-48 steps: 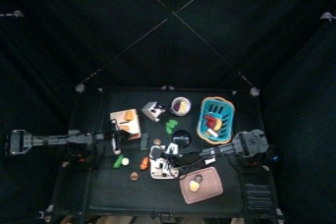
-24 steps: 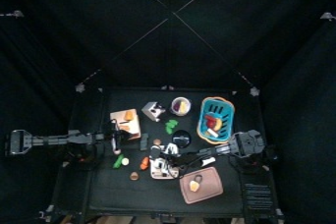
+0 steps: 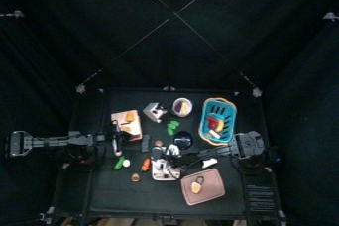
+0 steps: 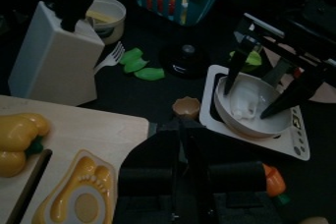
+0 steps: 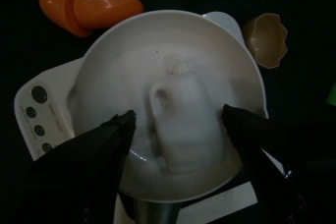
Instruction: Grab detergent
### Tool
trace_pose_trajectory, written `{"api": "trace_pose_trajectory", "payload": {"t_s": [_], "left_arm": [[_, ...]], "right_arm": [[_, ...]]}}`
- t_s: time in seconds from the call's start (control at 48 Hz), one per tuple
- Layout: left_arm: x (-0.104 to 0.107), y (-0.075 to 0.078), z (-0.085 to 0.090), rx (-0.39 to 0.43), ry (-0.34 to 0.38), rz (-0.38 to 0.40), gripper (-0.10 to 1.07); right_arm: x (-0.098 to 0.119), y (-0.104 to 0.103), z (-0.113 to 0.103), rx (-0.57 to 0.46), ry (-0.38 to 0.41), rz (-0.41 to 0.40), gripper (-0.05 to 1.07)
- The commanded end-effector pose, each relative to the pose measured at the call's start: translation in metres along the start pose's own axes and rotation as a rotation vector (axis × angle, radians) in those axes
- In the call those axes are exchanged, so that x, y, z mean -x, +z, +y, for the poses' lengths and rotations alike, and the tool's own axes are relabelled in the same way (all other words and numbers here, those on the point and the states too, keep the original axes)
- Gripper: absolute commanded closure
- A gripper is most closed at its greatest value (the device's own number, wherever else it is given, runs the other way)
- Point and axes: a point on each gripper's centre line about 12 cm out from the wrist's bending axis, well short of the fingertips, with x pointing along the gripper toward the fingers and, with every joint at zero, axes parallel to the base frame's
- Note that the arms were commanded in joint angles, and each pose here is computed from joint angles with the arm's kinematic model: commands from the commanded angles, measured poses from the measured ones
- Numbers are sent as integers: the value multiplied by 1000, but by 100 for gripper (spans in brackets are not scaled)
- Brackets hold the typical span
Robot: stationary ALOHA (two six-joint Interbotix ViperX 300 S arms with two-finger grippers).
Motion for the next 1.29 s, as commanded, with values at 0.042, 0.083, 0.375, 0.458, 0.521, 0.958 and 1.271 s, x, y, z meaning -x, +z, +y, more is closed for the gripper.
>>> {"api": "trace_pose_trajectory", "payload": {"t_s": [0.042, 0.083, 0.375, 0.458, 0.521, 0.958, 1.271], "left_arm": [[-2, 6, 0, -2, 1, -17, 48], [-1, 6, 0, -2, 3, -16, 48], [-1, 6, 2, 1, 9, -17, 48], [-1, 6, 2, 0, 9, -17, 48], [-1, 6, 2, 0, 9, -17, 48], [-1, 6, 2, 0, 9, -17, 48], [-1, 6, 2, 1, 9, -17, 48]], "right_arm": [[10, 7, -4, -20, 14, -27, 2], [10, 8, -3, -20, 15, -28, 2], [9, 8, -5, -26, 14, -29, 15], [9, 9, -7, -30, 12, -29, 23], [9, 10, -8, -33, 11, -31, 29], [41, 36, -10, -64, 39, -118, 39], [52, 42, -11, -72, 51, -146, 40]]}}
